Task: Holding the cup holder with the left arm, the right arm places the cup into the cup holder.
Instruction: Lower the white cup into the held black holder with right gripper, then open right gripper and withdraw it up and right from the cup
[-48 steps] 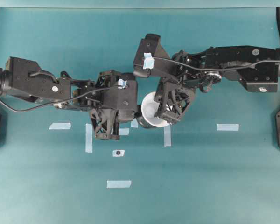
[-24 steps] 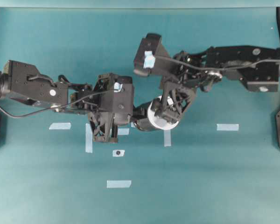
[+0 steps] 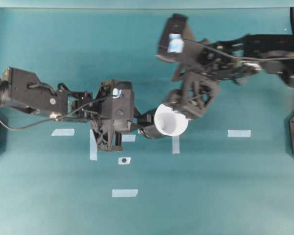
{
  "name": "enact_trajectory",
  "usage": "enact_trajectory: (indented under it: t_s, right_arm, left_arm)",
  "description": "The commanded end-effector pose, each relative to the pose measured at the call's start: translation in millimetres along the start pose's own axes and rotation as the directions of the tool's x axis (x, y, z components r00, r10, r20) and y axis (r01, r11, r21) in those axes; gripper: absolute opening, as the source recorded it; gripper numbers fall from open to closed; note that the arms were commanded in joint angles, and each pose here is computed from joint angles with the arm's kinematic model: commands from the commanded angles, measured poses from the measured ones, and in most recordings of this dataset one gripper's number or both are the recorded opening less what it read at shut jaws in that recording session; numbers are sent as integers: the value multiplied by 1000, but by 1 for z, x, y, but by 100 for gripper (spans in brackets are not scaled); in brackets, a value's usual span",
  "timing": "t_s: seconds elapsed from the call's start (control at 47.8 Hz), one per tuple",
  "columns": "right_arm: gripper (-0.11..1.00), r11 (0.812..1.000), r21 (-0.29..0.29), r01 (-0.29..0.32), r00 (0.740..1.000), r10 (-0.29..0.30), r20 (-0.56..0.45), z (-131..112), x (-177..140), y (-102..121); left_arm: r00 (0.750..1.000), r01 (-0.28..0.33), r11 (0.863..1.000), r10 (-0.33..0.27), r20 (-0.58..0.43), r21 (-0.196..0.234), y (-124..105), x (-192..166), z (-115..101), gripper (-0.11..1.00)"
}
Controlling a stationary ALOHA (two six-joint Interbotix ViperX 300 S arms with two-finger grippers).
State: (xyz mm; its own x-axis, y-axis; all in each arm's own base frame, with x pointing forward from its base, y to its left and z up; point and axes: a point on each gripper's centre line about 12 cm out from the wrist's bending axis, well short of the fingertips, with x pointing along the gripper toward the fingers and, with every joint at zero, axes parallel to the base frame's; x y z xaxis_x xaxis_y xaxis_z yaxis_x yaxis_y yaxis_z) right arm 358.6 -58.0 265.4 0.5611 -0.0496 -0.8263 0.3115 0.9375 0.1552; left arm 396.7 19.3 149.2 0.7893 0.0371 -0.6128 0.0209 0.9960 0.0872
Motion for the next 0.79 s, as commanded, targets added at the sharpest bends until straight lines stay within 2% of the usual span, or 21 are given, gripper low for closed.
enact_trajectory:
  t_s: [0.0, 0.084, 0.23, 0.585, 0.773]
  right_arm:
    - [90, 999, 15, -29, 990, 26, 137, 6, -52, 3]
    - [90, 998, 49, -33, 990, 26, 135, 1, -52, 2]
    - [90, 995, 94, -37, 991, 24, 132, -7, -49, 0]
    - [90, 993, 97, -66, 978, 45, 206, -12, -39, 3]
    - [90, 993, 101, -68, 977, 45, 207, -15, -36, 2]
  left_arm:
    - [998, -2, 1000, 3, 69, -20, 0, -1, 10, 27]
    - [996, -1, 999, 4, 86, -35, -1, 2, 8, 27]
    - [997, 0, 999, 3, 75, -37, -1, 8, 1, 27]
    - [1000, 3, 999, -2, 30, -40, -3, 16, -12, 27]
    - [1000, 6, 999, -6, -18, -38, -4, 15, -20, 27]
